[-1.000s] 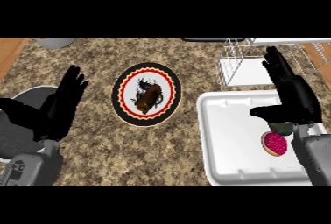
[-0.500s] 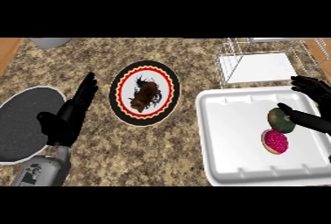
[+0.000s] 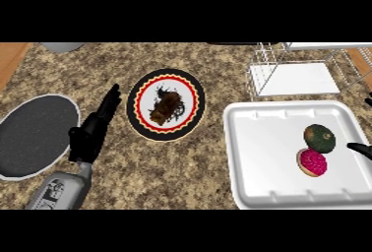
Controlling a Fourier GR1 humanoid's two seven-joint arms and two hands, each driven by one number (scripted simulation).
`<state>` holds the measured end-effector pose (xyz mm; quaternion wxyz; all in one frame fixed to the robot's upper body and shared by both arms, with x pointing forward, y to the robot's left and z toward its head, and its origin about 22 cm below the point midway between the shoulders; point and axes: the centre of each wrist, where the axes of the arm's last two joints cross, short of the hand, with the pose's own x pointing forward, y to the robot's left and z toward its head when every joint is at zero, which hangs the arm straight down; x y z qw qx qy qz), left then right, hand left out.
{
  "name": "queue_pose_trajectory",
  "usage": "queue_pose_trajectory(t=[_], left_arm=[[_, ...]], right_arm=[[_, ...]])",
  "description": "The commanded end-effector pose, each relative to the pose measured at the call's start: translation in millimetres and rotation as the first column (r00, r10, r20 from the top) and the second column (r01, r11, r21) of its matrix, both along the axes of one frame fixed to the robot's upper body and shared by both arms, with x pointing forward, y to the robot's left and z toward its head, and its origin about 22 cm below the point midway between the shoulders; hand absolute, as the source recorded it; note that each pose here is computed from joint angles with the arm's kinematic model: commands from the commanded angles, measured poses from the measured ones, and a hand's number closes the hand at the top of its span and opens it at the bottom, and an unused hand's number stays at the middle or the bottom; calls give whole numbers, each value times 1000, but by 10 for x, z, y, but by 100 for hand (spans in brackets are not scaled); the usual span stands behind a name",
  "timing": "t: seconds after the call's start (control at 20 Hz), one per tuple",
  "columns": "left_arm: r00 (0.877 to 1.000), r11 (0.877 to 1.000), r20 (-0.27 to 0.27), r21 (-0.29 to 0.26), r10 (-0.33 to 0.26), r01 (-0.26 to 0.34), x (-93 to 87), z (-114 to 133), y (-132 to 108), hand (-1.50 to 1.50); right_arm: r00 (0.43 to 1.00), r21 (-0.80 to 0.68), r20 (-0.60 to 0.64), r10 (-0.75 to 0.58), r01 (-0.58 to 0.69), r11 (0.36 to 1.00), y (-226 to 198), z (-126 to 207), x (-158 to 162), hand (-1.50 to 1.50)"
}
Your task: Pick the cupcake from the tray and place it in the tiered shelf
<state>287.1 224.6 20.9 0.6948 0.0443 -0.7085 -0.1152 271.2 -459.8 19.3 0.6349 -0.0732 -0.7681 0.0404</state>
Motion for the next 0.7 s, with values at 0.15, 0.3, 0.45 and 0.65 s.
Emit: queue_pose_trajectory(t=[0.15, 0.3, 0.45, 0.65], left_arm=[[1000, 1000, -16, -2, -14, 14, -41, 35, 98, 0], [1000, 1000, -7, 18, 25, -25, 2, -6, 6, 0], [1000, 1000, -19, -6, 6, -6, -78, -184, 113, 0], [1000, 1000, -4, 13, 4, -4, -40, -120, 19, 0]], right_arm=[[973, -243, -105, 207, -227, 943, -181, 578, 98, -150], [962, -312, -145, 233, -268, 911, -1, 821, 185, -150], [943, -394, -224, 246, -319, 862, 74, 1102, 244, -150], [877, -532, -377, 298, -468, 706, 233, 1208, 135, -150]])
